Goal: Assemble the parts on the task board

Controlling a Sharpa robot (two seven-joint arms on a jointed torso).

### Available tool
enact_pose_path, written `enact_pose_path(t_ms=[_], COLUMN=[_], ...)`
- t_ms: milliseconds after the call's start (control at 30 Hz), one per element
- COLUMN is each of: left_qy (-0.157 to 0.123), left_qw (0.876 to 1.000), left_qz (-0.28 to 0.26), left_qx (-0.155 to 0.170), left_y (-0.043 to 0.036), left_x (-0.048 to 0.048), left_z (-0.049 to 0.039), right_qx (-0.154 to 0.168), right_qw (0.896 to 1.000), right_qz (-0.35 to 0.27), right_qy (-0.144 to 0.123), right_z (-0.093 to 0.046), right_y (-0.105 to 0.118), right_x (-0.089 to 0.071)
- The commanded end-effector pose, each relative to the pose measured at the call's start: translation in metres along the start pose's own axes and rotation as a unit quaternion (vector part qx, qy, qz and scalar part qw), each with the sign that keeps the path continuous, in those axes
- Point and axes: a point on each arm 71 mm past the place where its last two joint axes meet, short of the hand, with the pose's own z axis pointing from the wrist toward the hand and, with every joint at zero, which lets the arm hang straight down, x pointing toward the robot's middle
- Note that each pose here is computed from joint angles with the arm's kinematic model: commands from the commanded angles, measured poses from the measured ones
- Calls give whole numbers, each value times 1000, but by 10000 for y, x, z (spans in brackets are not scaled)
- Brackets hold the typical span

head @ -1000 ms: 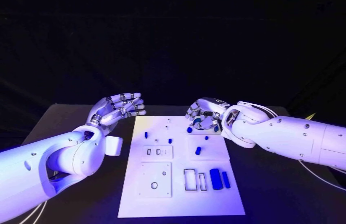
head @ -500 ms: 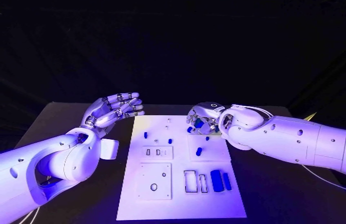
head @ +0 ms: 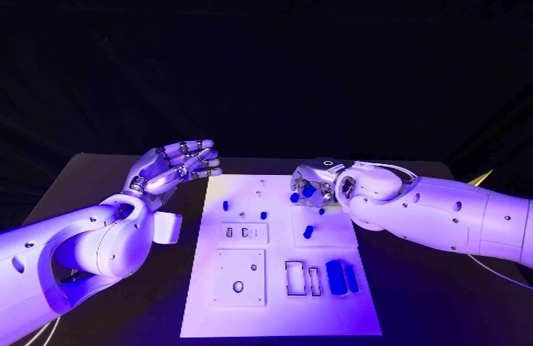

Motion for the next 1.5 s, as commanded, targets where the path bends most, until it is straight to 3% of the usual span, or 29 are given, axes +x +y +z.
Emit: enact_pose_path(t_ms=[33,433,767,1500], left_qy=[13,14,16,14], left_qw=[1000,1000,1000,1000], left_qz=[-3,-3,-4,-2], left_qx=[5,5,3,-6], left_y=[-25,-49,-50,-39], left_x=[25,16,17,-21], left_z=[5,6,10,16], right_qx=[6,9,2,17], right_qw=[1000,1000,1000,996], right_qz=[-13,-7,3,31], right_qy=[12,16,2,-84], right_z=[16,42,50,64], right_y=[9,6,44,159], right_x=[18,22,3,-177])
